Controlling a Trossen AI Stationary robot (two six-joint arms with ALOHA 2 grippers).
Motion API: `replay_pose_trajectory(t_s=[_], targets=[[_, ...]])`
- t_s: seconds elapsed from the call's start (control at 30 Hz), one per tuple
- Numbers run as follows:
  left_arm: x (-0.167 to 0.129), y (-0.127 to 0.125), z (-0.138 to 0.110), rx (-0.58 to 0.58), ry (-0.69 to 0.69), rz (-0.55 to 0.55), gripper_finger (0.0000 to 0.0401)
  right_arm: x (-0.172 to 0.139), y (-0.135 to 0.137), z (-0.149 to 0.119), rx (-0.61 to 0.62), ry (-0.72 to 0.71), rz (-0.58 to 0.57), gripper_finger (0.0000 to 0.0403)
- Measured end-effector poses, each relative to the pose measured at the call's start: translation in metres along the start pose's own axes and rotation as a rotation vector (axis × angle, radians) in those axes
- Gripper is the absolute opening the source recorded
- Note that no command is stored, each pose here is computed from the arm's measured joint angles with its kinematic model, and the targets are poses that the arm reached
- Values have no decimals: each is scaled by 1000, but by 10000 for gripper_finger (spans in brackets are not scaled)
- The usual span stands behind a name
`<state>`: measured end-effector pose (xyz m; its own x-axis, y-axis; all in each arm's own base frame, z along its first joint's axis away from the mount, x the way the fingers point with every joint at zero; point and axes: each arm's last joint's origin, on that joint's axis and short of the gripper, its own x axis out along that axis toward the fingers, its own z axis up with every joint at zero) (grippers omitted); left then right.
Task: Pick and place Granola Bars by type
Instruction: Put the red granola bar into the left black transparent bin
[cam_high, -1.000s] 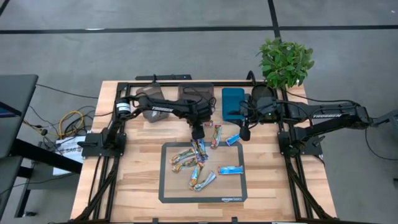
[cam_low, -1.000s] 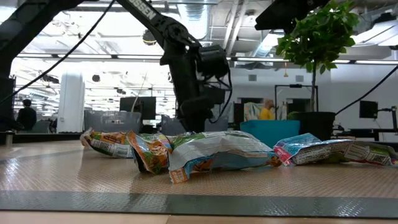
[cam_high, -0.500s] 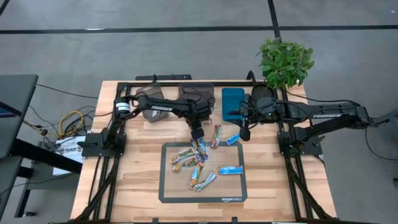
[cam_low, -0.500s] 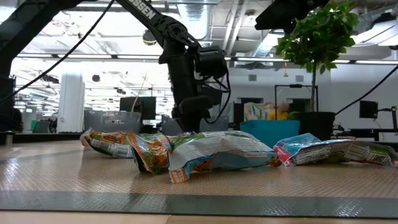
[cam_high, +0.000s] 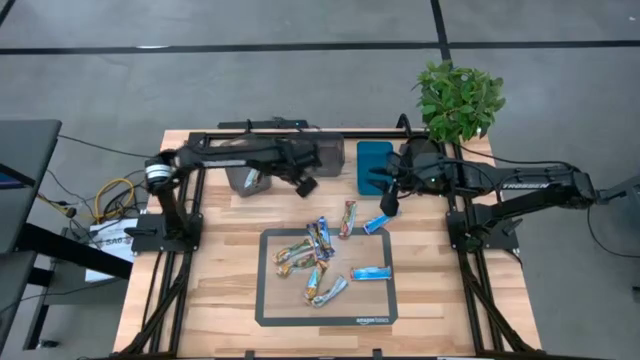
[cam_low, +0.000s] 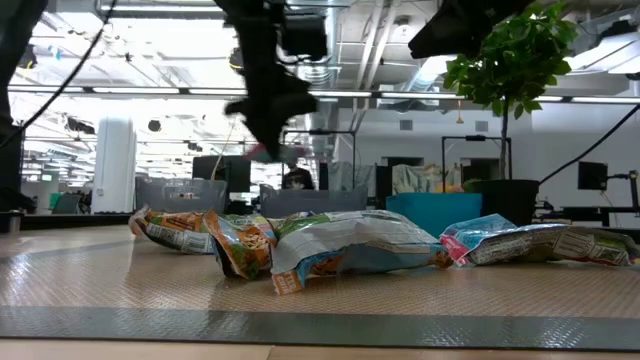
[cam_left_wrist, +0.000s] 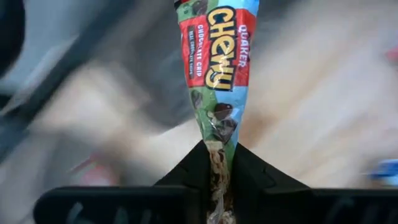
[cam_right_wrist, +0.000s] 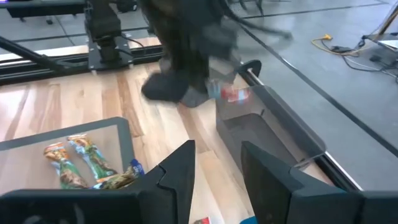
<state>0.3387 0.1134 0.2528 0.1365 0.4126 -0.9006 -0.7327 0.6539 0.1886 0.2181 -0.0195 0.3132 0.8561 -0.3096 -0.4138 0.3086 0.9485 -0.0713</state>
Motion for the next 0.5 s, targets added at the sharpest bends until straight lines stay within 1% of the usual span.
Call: replay_pose_trajectory(t_s=[0.13,0.23,0.37,0.5], targets=[[-21,42,-15,-146,129,142,24,0,-1,0,0,-1,-2,122],[-30,67,-26,-216,235,253,31,0,-1,2,-2,-16,2,122],[-34,86,-30,-272,296,297,43,3,2,6,-100,-61,69,122],[-31,96,-27,-306,304,298,45,4,3,7,-114,-73,133,122]])
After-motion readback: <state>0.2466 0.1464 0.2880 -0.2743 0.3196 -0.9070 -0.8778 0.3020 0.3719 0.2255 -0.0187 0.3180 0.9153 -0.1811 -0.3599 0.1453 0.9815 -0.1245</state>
